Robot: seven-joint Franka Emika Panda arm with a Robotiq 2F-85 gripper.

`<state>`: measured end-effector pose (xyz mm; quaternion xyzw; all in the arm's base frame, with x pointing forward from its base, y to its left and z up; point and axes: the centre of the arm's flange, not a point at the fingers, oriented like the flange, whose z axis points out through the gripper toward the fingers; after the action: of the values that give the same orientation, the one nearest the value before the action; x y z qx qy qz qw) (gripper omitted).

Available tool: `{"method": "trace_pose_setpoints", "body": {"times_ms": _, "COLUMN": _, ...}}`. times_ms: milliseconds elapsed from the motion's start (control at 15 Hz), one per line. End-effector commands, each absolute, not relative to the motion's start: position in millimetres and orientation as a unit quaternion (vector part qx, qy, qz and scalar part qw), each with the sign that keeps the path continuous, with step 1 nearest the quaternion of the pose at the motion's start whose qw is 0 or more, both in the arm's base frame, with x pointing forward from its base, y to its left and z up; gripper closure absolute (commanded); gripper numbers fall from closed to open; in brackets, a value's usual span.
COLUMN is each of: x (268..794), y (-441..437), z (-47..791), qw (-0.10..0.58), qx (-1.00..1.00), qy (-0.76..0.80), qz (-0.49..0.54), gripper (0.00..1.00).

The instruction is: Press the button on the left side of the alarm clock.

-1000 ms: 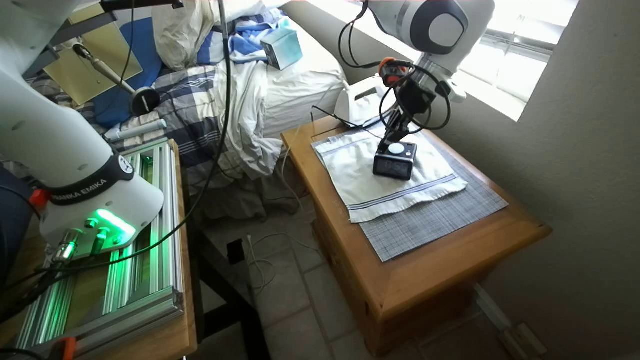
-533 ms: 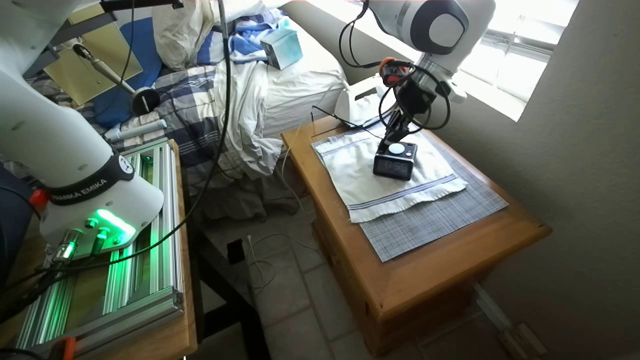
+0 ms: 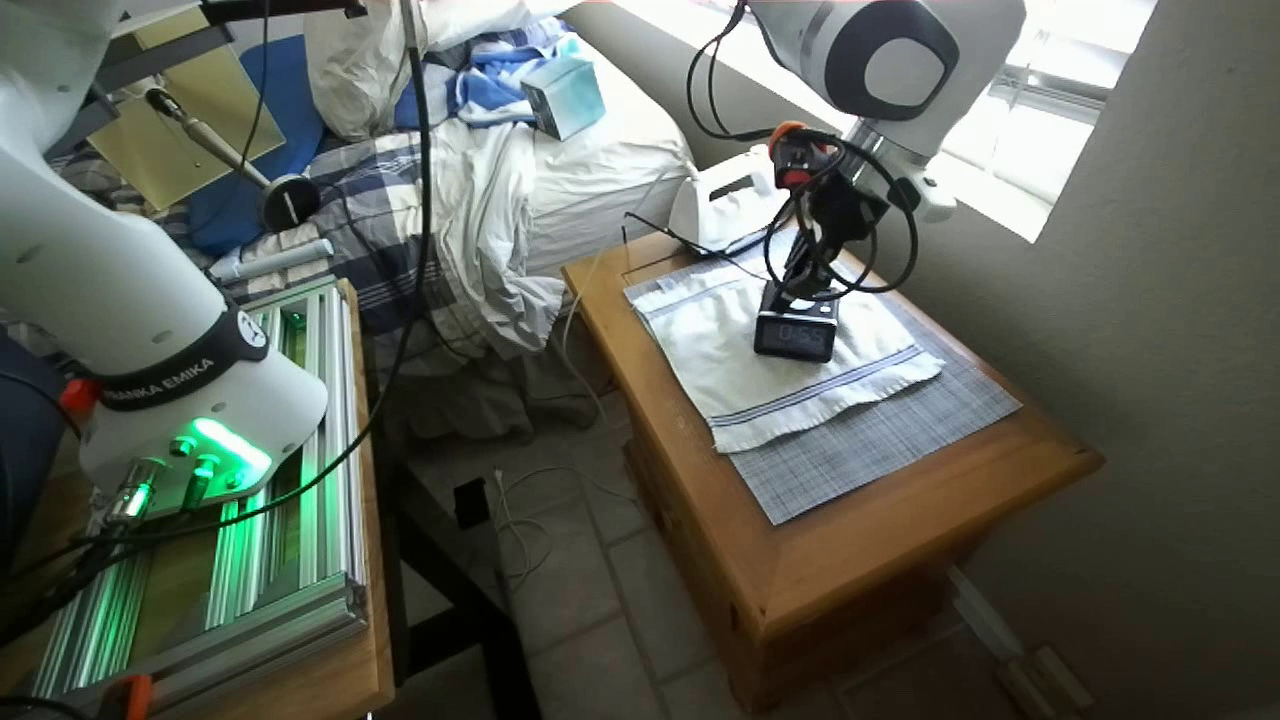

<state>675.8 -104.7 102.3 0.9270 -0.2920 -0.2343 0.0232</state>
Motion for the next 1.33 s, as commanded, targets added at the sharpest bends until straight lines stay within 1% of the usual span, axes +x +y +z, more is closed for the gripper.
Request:
{"method": "trace_pose_setpoints", "body": {"times_ms": 0, "x": 645, "y": -123, "z": 125, "qw": -0.012, "qx": 0.935, "qy": -0.273, "qz": -0.224, "gripper": 1.0}}
{"method": "trace_pose_setpoints", "body": {"times_ms": 467, "x": 625, "y": -142, "z": 191, "qw": -0.038, "qx": 0.961, "qy": -0.212, "qz": -0.174, "gripper": 1.0}}
{"method": "trace_pose_setpoints", "body": {"times_ms": 533, "x": 622, "y": -142, "z": 204, "qw": -0.039, "qx": 0.967, "qy": -0.192, "qz": -0.162, "gripper": 0.74}}
{"method": "trace_pose_setpoints", "body": {"times_ms": 600, "x": 619, "y": -142, "z": 215, "qw": -0.04, "qx": 0.973, "qy": -0.168, "qz": -0.152, "gripper": 0.73}}
{"method": "trace_pose_setpoints", "body": {"times_ms": 667, "x": 615, "y": -142, "z": 226, "qw": -0.037, "qx": 0.98, "qy": -0.138, "qz": -0.142, "gripper": 0.68}}
{"method": "trace_pose_setpoints", "body": {"times_ms": 1000, "x": 593, "y": -137, "z": 269, "qw": -0.041, "qx": 0.993, "qy": -0.008, "qz": -0.113, "gripper": 0.32}}
{"method": "trace_pose_setpoints", "body": {"times_ms": 1267, "x": 571, "y": -137, "z": 293, "qw": -0.055, "qx": 0.991, "qy": 0.091, "qz": -0.087, "gripper": 0.06}}
